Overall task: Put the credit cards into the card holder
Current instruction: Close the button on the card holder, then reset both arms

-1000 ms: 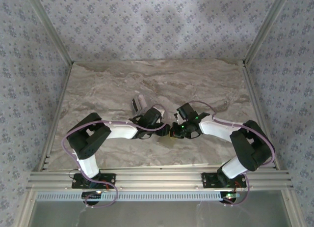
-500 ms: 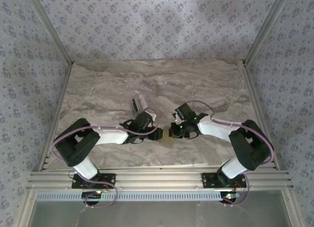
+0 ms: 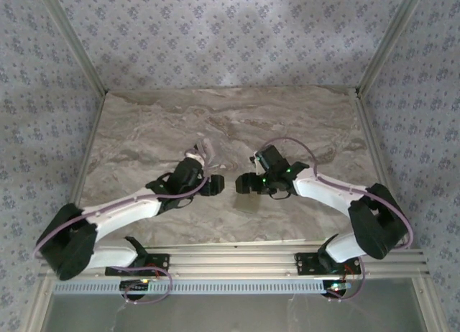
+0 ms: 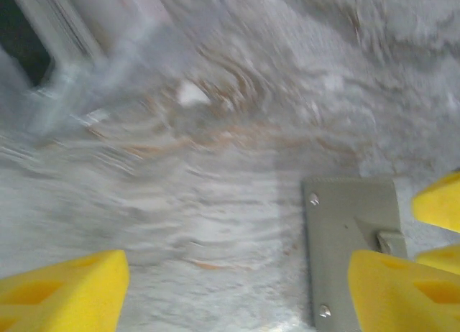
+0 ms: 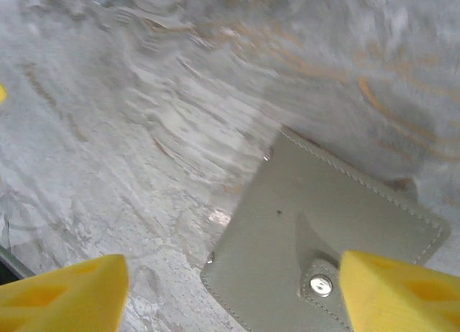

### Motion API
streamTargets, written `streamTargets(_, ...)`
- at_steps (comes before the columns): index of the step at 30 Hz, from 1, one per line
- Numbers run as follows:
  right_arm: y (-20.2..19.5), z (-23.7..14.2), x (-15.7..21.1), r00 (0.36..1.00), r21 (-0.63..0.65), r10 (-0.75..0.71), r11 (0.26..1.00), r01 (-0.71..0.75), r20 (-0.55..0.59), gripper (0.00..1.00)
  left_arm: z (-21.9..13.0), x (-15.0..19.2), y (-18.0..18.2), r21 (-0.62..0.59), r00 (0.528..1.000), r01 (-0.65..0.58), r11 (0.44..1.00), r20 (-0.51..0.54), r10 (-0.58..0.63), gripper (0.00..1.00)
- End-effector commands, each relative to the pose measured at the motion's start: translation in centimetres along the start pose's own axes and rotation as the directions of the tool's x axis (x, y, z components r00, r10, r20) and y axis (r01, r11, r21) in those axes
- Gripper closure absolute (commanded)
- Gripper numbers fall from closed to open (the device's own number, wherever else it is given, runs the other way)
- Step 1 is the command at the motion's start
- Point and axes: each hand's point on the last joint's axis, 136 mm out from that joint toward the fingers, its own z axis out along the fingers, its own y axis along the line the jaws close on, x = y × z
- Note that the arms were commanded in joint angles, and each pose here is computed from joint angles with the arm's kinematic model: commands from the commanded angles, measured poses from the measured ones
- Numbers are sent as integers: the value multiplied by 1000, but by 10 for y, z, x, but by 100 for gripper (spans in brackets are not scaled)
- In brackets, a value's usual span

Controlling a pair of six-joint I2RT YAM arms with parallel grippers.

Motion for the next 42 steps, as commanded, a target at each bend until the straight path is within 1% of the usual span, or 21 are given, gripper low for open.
streamTargets(1, 13, -27, -19, 995, -1, -63, 998, 63, 76, 10, -30, -14, 41, -189, 996, 21, 982, 88, -4, 13)
streamTargets(2, 12, -34, -23, 993, 16, -70, 998, 68, 93, 4, -42, -23, 50, -235, 991, 30, 972, 135, 2, 12)
streamTargets(3, 9, -41, -27, 990, 34, -72, 997, 69, 118, 0, -54, -29, 61, -290, 985, 40, 956, 172, 11, 9)
streamTargets(5, 2, -55, -35, 982, 74, -70, 996, 57, 174, 0, -72, -40, 76, -364, 971, 44, 930, 235, 46, 1)
streamTargets(8, -22, -75, -50, 957, 196, -57, 981, 0, 285, 0, -95, -54, 99, -471, 950, 74, 879, 301, 81, 0)
streamTargets(11, -44, -88, -55, 937, 306, -53, 950, -59, 344, 0, -101, -62, 112, -535, 947, 66, 842, 300, 117, 0)
streamTargets(13, -59, -99, -60, 922, 381, -69, 920, -88, 380, 0, -96, -66, 114, -557, 943, 11, 831, 281, 176, 0)
streamTargets(15, -75, -115, -67, 895, 460, -93, 878, -133, 437, 0, -97, -74, 123, -611, 934, 15, 792, 291, 206, 1)
streamTargets(19, -101, -148, -80, 821, 555, -153, 801, -222, 549, 0, -90, -89, 143, -698, 915, -8, 716, 284, 288, 0)
streamTargets(21, -122, -166, -78, 789, 600, -169, 745, -290, 591, 0, -88, -95, 160, -728, 920, 8, 685, 275, 281, 0)
streamTargets(22, -129, -172, -75, 778, 612, -179, 729, -306, 602, 0, -87, -96, 170, -731, 926, 20, 682, 270, 263, 0)
streamTargets(24, -144, -182, -71, 747, 618, -193, 706, -345, 637, 0, -81, -97, 187, -706, 932, 40, 707, 282, 229, 0)
streamTargets(27, -160, -189, -64, 714, 598, -193, 709, -373, 673, 0, -80, -108, 204, -685, 917, 79, 724, 335, 217, 0)
streamTargets(29, -163, -190, -66, 707, 629, -269, 713, -311, 654, 0, -79, -116, 207, -700, 905, 38, 713, 327, 272, 0)
streamTargets(30, -167, -192, -64, 700, 645, -295, 702, -303, 651, 0, -82, -120, 209, -722, 898, 21, 691, 318, 305, 0)
streamTargets(32, -176, -195, -60, 679, 668, -340, 682, -298, 651, 0, -86, -125, 214, -735, 890, 20, 678, 321, 322, 0)
streamTargets(35, -186, -189, -55, 644, 668, -393, 701, -252, 656, 0, -74, -124, 232, -696, 893, 42, 717, 348, 285, 0)
streamTargets(36, -186, -187, -55, 624, 648, -401, 725, -231, 671, 0, -67, -122, 242, -697, 906, 53, 715, 335, 259, 0)
streamTargets(38, -185, -185, -55, 585, 648, -445, 737, -191, 678, 0, -60, -118, 256, -711, 919, 74, 700, 322, 230, 2)
streamTargets(40, -193, -183, -51, 581, 656, -450, 728, -201, 678, 0, -53, -120, 254, -689, 906, 71, 721, 346, 242, 3)
streamTargets(42, -207, -183, -48, 587, 652, -423, 716, -250, 690, 0, -51, -120, 260, -705, 901, 71, 706, 350, 258, 3)
